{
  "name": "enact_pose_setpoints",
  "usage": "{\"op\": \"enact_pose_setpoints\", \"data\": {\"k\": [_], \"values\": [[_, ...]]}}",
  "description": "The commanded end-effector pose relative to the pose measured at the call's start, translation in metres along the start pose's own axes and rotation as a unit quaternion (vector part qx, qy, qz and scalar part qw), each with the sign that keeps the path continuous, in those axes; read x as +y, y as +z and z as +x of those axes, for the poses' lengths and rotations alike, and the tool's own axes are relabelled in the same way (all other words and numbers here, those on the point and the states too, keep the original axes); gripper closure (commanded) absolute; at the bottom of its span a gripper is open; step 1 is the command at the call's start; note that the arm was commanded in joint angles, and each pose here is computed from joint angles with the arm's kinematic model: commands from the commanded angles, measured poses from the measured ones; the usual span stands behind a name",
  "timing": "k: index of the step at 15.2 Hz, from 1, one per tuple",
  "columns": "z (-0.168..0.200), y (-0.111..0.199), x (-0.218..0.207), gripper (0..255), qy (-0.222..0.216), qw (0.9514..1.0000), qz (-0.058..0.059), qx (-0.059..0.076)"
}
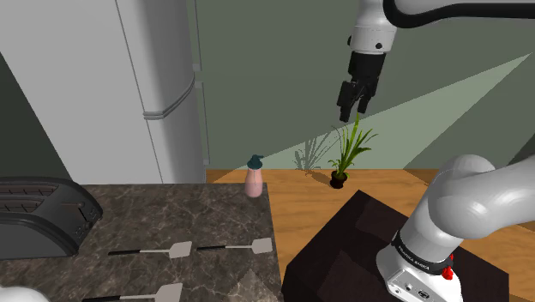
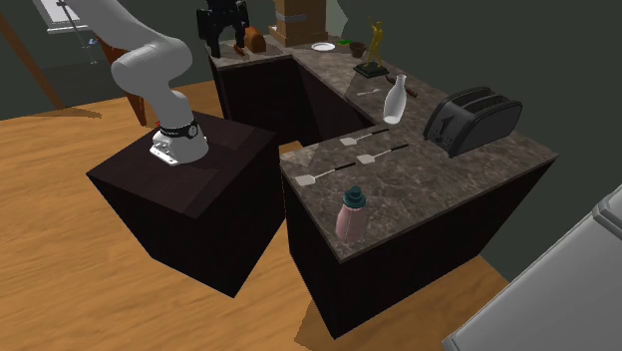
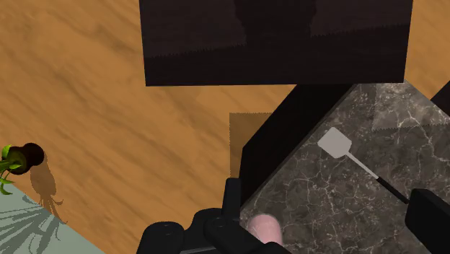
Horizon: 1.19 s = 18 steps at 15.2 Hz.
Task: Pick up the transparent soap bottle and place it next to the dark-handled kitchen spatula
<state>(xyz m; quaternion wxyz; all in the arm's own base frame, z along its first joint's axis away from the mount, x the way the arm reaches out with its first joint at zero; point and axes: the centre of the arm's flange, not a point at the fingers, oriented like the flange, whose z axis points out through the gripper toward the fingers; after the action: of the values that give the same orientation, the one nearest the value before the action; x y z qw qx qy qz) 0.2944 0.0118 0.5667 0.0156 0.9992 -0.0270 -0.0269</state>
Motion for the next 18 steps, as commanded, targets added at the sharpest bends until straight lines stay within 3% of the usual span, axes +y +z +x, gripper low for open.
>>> {"op": "enact_pose_setpoints", "data": {"k": [1,18], "values": [[0.0,0.0,0.0,0,0.0,1.0,0.0,0.0],[0.182,0.135,-0.009,0,0.006,0.9999,0.002,-0.01]]}}
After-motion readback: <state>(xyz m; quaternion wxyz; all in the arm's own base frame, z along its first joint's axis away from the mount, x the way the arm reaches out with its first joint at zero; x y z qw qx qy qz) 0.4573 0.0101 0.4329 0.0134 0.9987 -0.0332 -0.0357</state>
